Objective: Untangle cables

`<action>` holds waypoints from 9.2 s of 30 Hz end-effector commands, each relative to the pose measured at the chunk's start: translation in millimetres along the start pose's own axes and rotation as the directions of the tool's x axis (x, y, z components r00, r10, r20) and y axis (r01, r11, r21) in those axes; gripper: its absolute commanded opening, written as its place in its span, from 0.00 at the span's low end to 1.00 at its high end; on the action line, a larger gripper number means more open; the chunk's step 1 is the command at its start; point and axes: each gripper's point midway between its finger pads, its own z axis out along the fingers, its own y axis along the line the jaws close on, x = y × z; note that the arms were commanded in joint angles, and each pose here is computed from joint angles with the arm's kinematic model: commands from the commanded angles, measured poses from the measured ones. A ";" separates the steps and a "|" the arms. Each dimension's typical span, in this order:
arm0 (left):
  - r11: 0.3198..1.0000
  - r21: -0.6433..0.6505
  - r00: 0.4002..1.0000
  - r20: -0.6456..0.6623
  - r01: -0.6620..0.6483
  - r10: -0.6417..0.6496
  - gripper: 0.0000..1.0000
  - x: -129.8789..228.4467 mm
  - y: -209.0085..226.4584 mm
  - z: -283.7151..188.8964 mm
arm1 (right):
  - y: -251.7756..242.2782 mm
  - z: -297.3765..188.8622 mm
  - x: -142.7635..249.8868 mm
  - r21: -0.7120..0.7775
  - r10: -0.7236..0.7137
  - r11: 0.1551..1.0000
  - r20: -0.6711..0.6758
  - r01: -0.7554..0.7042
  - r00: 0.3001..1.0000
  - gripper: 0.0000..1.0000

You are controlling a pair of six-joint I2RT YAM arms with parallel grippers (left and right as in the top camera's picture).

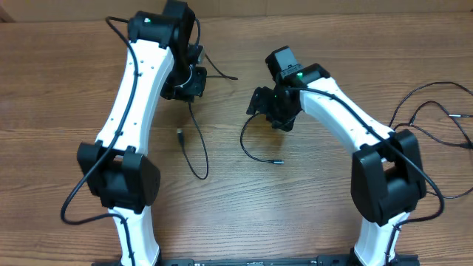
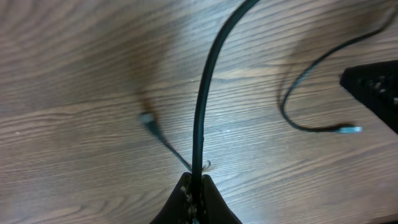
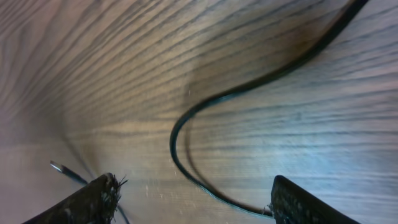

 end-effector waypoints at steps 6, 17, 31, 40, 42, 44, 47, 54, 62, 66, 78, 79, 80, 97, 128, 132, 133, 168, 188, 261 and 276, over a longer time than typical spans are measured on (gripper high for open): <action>0.999 0.020 0.997 -0.076 0.025 -0.024 0.04 -0.5 -3.5 28.1 | 2.6 41.9 -18.8 -0.006 0.184 0.983 0.050 -0.184 0.982 0.65; 0.999 0.024 0.996 -0.078 0.044 -0.042 0.04 -0.3 -4.6 28.1 | -8.9 40.8 -35.2 0.032 0.270 0.960 0.157 -0.278 0.950 0.48; 0.999 0.024 0.996 -0.077 0.045 -0.043 0.04 -0.4 -4.7 28.1 | -22.8 45.0 -40.0 0.055 0.335 0.934 0.216 -0.354 0.917 0.04; 0.998 0.026 0.997 -0.062 0.049 -0.047 0.04 -4.1 -5.5 28.4 | -79.2 -44.3 -90.8 0.236 0.083 0.958 0.326 -0.166 0.942 0.04; 0.999 0.031 0.998 -0.055 0.044 -0.042 0.04 -5.8 -8.1 28.7 | -101.5 -87.3 -108.0 0.273 0.050 0.949 0.365 -0.158 0.930 0.04; 0.999 0.036 0.998 -0.044 0.035 -0.033 0.04 -8.2 -12.0 29.1 | -130.4 -134.2 -122.0 0.306 0.050 0.933 0.412 -0.190 0.910 0.04; 0.999 0.039 1.000 -0.023 0.021 -0.020 0.04 -12.6 -20.5 29.9 | -181.5 -201.3 -134.1 0.341 0.093 0.896 0.480 -0.283 0.872 0.04; 0.988 0.142 0.998 0.046 -0.059 0.053 0.04 -25.1 -70.1 30.7 | -303.0 -269.6 -117.1 0.295 0.357 0.789 0.495 -0.539 0.792 0.04; 0.857 0.432 0.957 0.199 -0.280 0.212 0.15 -35.4 -168.3 12.6 | -278.2 -258.4 -114.2 0.042 0.297 0.944 0.325 -0.327 0.898 0.62; 0.883 0.390 0.956 0.227 -0.262 0.184 0.70 -43.8 -159.1 3.4 | -230.6 -247.8 -107.6 -0.071 0.131 0.991 0.249 -0.117 0.960 0.77; 0.980 0.112 0.952 0.244 0.162 -0.185 0.74 -42.4 -11.8 -53.8 | -124.3 -181.7 -75.9 -0.012 -0.194 0.980 0.111 0.197 0.975 0.80; 0.972 0.096 0.947 0.226 0.213 -0.229 0.74 -37.4 0.5 -53.8 | -117.2 -172.9 -72.1 -0.013 -0.218 0.975 0.097 0.220 0.971 0.80; 0.964 0.086 0.942 0.206 0.251 -0.264 0.75 -32.4 9.9 -53.1 | -108.5 -160.2 -66.9 -0.015 -0.248 0.968 0.081 0.250 0.965 0.80; 0.933 0.068 0.921 0.150 0.354 -0.360 0.83 -17.5 45.5 -52.5 | -78.2 -3.3 -46.4 0.050 -0.254 0.967 0.203 0.249 0.946 0.70; 0.937 0.041 0.926 0.143 0.348 -0.350 0.83 -13.8 49.0 -51.8 | -258.1 -316.7 -162.2 0.006 0.277 0.938 0.587 -0.346 0.761 0.04; 0.937 0.042 0.925 0.146 0.347 -0.350 0.83 -14.5 49.0 -52.0 | -278.4 -305.6 -147.4 0.021 0.333 0.914 0.534 -0.405 0.777 0.04; 0.937 0.041 0.925 0.146 0.347 -0.350 0.83 -14.5 49.1 -52.0 | -280.0 -302.5 -145.3 0.023 0.339 0.911 0.523 -0.411 0.782 0.07; 0.873 -0.271 0.908 0.008 0.405 -0.418 1.00 131.2 95.1 -43.9 | -163.6 -222.1 -55.5 0.205 -0.013 0.979 0.099 -0.008 0.995 1.00; 0.908 0.027 0.596 0.746 0.419 -0.297 1.00 222.2 80.2 -110.0 | -179.5 -204.2 -7.0 0.128 -0.092 0.991 0.395 0.044 0.914 1.00; 0.913 0.047 0.568 0.769 0.406 -0.292 1.00 240.4 76.1 -114.5 | -164.4 -282.2 66.6 0.218 -0.186 0.886 0.975 0.409 -0.119 1.00; 0.913 0.047 0.568 0.769 0.406 -0.292 1.00 240.3 76.1 -114.5 | -172.5 -265.9 67.4 0.259 -0.158 0.872 0.952 0.415 -0.262 1.00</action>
